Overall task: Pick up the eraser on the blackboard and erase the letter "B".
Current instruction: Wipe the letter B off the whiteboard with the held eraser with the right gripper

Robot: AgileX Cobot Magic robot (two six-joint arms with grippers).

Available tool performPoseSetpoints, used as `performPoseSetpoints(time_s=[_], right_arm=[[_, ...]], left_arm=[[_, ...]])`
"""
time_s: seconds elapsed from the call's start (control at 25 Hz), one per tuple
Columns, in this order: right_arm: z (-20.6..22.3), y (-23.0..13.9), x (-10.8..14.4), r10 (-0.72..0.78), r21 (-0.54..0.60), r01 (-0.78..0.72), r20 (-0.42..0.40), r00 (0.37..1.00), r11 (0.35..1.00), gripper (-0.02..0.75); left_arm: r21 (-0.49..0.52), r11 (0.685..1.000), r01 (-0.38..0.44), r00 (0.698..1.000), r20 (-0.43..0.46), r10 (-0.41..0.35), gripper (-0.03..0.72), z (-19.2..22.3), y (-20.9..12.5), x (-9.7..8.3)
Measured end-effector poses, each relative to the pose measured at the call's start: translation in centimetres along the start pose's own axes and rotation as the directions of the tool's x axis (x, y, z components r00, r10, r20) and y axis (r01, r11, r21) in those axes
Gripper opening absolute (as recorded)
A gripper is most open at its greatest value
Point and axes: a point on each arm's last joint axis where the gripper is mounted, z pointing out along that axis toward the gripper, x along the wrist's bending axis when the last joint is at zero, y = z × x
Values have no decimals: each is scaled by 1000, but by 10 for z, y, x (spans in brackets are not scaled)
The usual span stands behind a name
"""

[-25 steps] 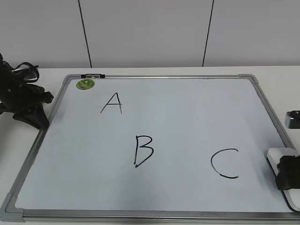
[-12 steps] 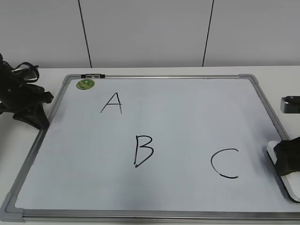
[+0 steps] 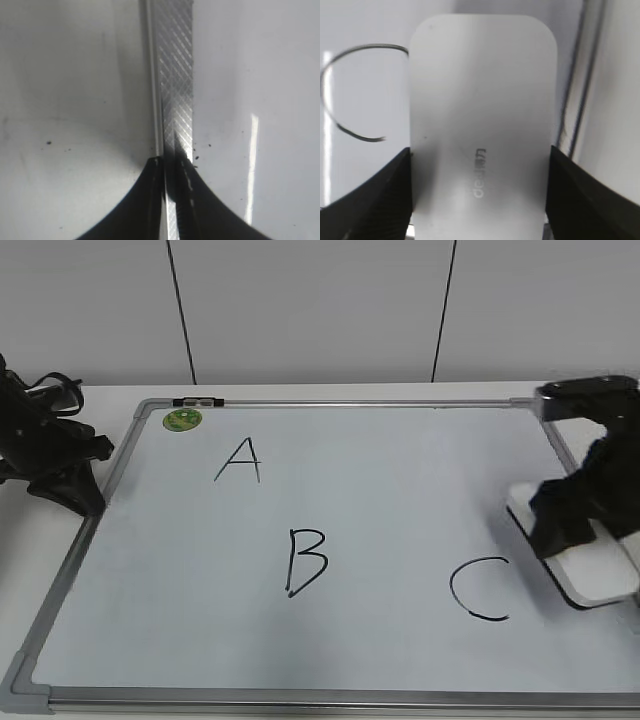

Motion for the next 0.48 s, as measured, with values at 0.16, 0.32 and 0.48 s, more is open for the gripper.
performPoseSetpoints(time_s=[0.16,0.32,0.48], right_arm=[[-13,19,41,-143,-61,142,-26,989,988,529],[-19,40,81,-262,-87,257,-51,964,962,529],[-11,59,113,-359,-66,355,-63,931,933,529]], left_arm=[[0,1000,0,1000,0,0,32,0,0,0],[0,1000,0,1000,0,0,32,0,0,0],[1,1000,0,1000,0,0,32,0,0,0]])
